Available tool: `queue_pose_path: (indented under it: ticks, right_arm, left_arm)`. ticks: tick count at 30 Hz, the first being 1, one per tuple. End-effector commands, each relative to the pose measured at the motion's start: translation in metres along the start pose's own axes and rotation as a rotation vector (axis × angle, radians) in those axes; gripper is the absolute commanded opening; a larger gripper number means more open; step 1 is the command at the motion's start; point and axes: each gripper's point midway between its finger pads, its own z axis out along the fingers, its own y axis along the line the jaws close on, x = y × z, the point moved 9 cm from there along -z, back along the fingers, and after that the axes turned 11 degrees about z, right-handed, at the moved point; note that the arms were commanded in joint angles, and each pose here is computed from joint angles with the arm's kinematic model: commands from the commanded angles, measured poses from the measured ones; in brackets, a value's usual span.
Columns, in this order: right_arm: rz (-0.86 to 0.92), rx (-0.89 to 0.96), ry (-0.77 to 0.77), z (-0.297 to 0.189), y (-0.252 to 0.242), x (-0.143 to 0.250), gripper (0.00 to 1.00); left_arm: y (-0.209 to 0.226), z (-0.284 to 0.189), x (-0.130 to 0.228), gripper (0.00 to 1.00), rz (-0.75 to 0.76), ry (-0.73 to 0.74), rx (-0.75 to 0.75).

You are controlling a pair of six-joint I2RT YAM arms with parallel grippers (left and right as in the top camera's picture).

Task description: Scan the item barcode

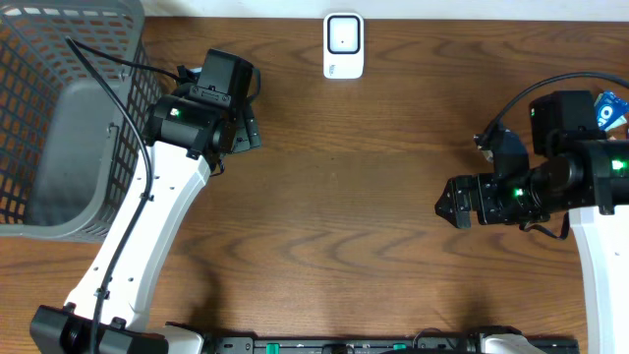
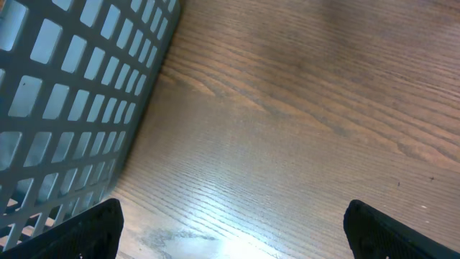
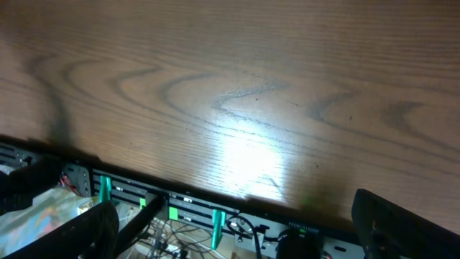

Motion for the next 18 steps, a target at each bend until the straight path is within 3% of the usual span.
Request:
queue_pose_path:
  ticks: [1,18]
  right_arm:
    - [0.001,0.008,-0.002,-0.0003,0.0006,0.0028,0.99]
    - [-0.006,0.025,-0.012,-0.0003,-0.0007,0.0015,0.99]
  left_arm:
    - [0.0011,0.0005,-0.0003,0.98,-0.010,0.001,-0.008]
    - [0.0011,0.0005,-0.0003,0.98,-0.010,0.001,-0.008]
